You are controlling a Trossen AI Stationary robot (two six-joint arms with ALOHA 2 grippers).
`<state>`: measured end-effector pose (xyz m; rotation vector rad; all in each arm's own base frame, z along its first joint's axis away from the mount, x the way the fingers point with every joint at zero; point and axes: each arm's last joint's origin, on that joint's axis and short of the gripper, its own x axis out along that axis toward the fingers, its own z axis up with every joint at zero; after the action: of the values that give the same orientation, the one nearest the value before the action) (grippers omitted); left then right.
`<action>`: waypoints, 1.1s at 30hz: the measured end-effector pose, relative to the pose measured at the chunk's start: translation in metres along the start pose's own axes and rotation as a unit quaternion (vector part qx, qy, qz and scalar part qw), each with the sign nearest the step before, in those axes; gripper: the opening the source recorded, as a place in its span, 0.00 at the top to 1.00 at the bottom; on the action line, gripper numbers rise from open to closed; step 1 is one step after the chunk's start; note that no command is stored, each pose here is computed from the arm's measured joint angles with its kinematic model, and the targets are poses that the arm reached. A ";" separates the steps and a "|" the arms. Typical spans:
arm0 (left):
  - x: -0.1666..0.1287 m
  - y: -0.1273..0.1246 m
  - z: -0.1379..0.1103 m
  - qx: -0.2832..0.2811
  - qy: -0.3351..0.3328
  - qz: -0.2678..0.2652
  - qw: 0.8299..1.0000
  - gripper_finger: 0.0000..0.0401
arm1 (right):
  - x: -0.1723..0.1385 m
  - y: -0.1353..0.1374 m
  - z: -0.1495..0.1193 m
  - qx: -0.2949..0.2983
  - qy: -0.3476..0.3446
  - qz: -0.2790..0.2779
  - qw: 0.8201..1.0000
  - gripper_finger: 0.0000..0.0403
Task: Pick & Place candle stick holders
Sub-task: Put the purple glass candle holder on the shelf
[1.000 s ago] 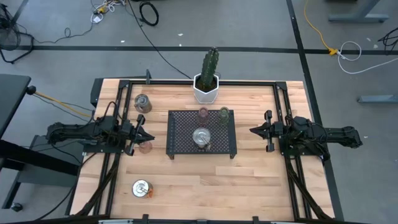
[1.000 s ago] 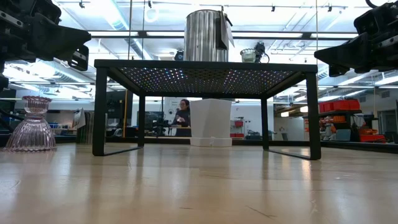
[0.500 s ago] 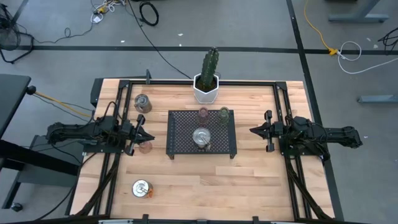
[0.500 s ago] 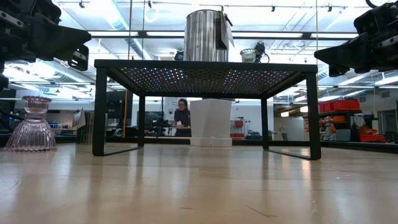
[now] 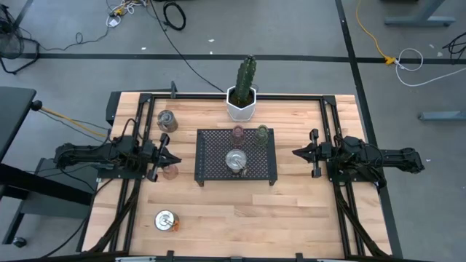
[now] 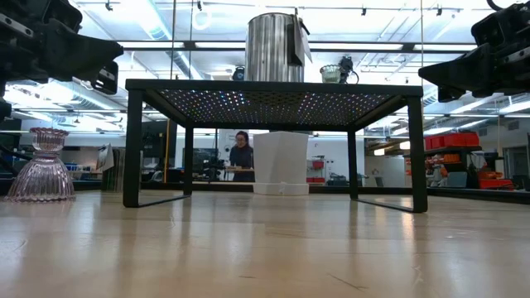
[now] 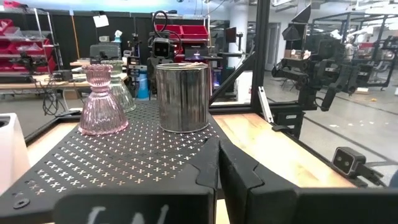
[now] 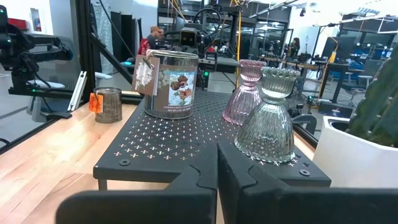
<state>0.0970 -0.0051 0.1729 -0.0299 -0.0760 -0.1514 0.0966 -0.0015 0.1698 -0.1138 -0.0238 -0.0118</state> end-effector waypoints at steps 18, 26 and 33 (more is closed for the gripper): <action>0.000 0.000 0.006 -0.076 -0.022 0.006 0.997 0.96 | 0.000 0.000 0.000 0.000 0.000 0.000 1.000 1.00; -0.003 0.001 0.024 -0.074 -0.052 0.028 0.996 0.98 | 0.000 0.000 0.000 0.000 0.000 0.000 1.000 1.00; -0.007 0.000 0.040 -0.074 -0.074 0.029 0.994 0.99 | 0.000 0.000 0.000 0.000 0.000 0.000 1.000 1.00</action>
<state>0.0874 -0.0028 0.2124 -0.1921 -0.2111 -0.0957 0.0966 -0.0015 0.1698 -0.1135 -0.0240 -0.0117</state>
